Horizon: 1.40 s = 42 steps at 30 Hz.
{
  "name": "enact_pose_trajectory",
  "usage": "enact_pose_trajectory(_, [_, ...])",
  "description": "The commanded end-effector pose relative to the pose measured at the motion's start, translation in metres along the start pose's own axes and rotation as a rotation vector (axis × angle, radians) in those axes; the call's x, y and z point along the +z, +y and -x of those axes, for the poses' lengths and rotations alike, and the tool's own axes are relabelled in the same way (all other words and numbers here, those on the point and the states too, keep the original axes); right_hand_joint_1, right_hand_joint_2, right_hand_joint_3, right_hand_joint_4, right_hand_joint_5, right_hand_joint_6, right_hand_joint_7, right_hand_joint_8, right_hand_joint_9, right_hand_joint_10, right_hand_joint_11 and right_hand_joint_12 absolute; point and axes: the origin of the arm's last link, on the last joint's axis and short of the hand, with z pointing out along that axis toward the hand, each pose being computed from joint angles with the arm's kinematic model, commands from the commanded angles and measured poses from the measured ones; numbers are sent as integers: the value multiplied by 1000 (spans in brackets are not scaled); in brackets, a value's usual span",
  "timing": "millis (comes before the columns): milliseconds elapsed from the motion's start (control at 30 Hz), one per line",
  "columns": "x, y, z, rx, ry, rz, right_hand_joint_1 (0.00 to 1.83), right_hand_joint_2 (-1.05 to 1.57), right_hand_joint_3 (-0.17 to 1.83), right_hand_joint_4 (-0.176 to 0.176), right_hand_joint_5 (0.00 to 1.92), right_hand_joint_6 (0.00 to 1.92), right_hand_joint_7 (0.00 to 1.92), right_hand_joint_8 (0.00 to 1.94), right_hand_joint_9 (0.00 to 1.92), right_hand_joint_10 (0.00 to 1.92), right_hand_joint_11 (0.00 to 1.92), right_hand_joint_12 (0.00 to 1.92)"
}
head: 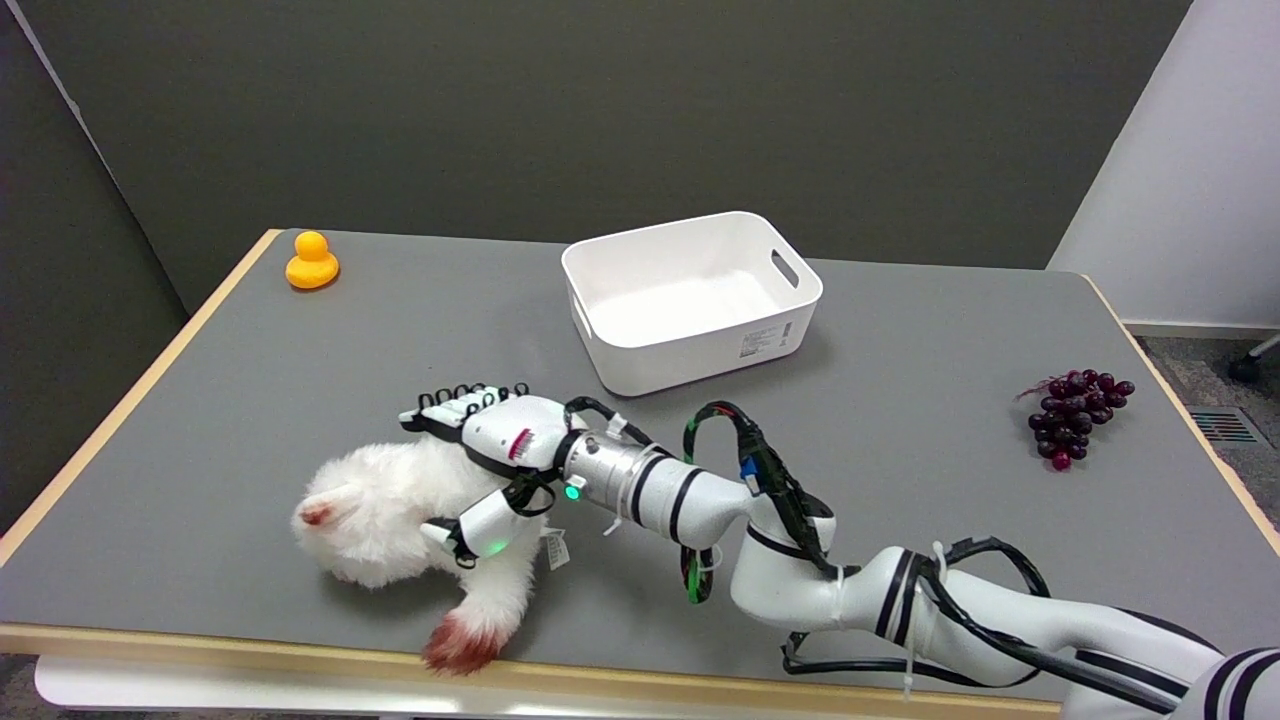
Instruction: Pick up the plush toy.
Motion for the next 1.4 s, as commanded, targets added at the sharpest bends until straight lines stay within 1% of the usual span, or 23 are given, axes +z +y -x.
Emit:
enact_pose_trajectory(33, [-21, 30, -2, 4, 1, 84, 624, 607, 909, -37, 82, 303, 134, 318, 113, 767, 88, 1344])
enact_pose_trajectory(100, [-21, 32, -2, 1, 1, 87, 605, 608, 949, -42, 87, 325, 154, 355, 156, 785, 147, 1366])
enact_pose_trajectory(167, [-20, 32, -3, -2, 1, 88, 627, 609, 951, -48, 104, 332, 202, 388, 197, 819, 187, 1414])
enact_pose_trajectory(233, [-20, 33, -4, -4, 2, 89, 690, 625, 911, -53, 133, 341, 277, 402, 252, 918, 271, 1523])
enact_pose_trajectory(267, [-20, 33, -4, -9, 2, 89, 745, 635, 910, -60, 155, 361, 336, 439, 301, 985, 335, 1591])
enact_pose_trajectory(300, [-20, 34, -5, -20, 3, 91, 811, 642, 936, -72, 180, 392, 401, 508, 362, 1049, 406, 1651])
enact_pose_trajectory(333, [-20, 34, -5, -31, 4, 91, 881, 656, 952, -80, 219, 449, 484, 617, 442, 1122, 473, 1699])
enact_pose_trajectory(367, [-20, 33, -6, -54, 6, 89, 963, 686, 948, -85, 292, 560, 606, 815, 564, 1220, 543, 1727])
enact_pose_trajectory(400, [-20, 32, -7, -73, 9, 86, 1057, 744, 879, -87, 352, 680, 695, 1004, 653, 1290, 599, 1751])
enact_pose_trajectory(433, [-19, 31, -8, -85, 13, 85, 1224, 903, 613, -81, 413, 881, 744, 1265, 705, 1323, 651, 1775])
enact_pose_trajectory(467, [-20, 31, -10, -96, 17, 81, 1304, 1028, 416, -88, 464, 1079, 779, 1441, 746, 1343, 706, 1810])
enact_pose_trajectory(533, [-20, 31, -11, -98, 22, 81, 1166, 1185, 232, -144, 537, 1508, 802, 1523, 796, 1334, 842, 1921])
enact_pose_trajectory(600, [-20, 32, -13, -96, 30, 79, 1175, 1064, 451, -133, 578, 1513, 830, 1519, 776, 1511, 848, 1921])
enact_pose_trajectory(700, [-21, 29, -17, -90, 48, 60, 1179, 1046, 480, -133, 580, 1525, 841, 1504, 793, 1545, 861, 1921])
enact_pose_trajectory(800, [-24, 22, -30, -80, 98, 26, 1182, 1039, 488, -138, 582, 1527, 849, 1492, 809, 1557, 897, 1921])
enact_pose_trajectory(900, [-31, 11, -57, -73, 189, -20, 1183, 1037, 491, -139, 582, 1529, 851, 1490, 813, 1562, 907, 1921])
enact_pose_trajectory(1000, [-42, -1, -94, -93, 305, -68, 1183, 1035, 494, -137, 583, 1530, 851, 1488, 817, 1564, 915, 1921])
enact_pose_trajectory(1133, [-64, -18, -146, -181, 469, -107, 1182, 1034, 496, -136, 583, 1531, 851, 1488, 819, 1565, 917, 1921])
enact_pose_trajectory(1267, [-84, -28, -187, -292, 594, -81, 1182, 1035, 497, -137, 581, 1534, 850, 1490, 817, 1569, 914, 1921])
enact_pose_trajectory(1367, [-89, -21, -214, -329, 661, -46, 1181, 1037, 496, -136, 578, 1538, 847, 1494, 814, 1572, 909, 1921])
enact_pose_trajectory(1400, [-89, -15, -223, -339, 673, -9, 1180, 1038, 495, -136, 577, 1539, 846, 1496, 813, 1572, 907, 1921])
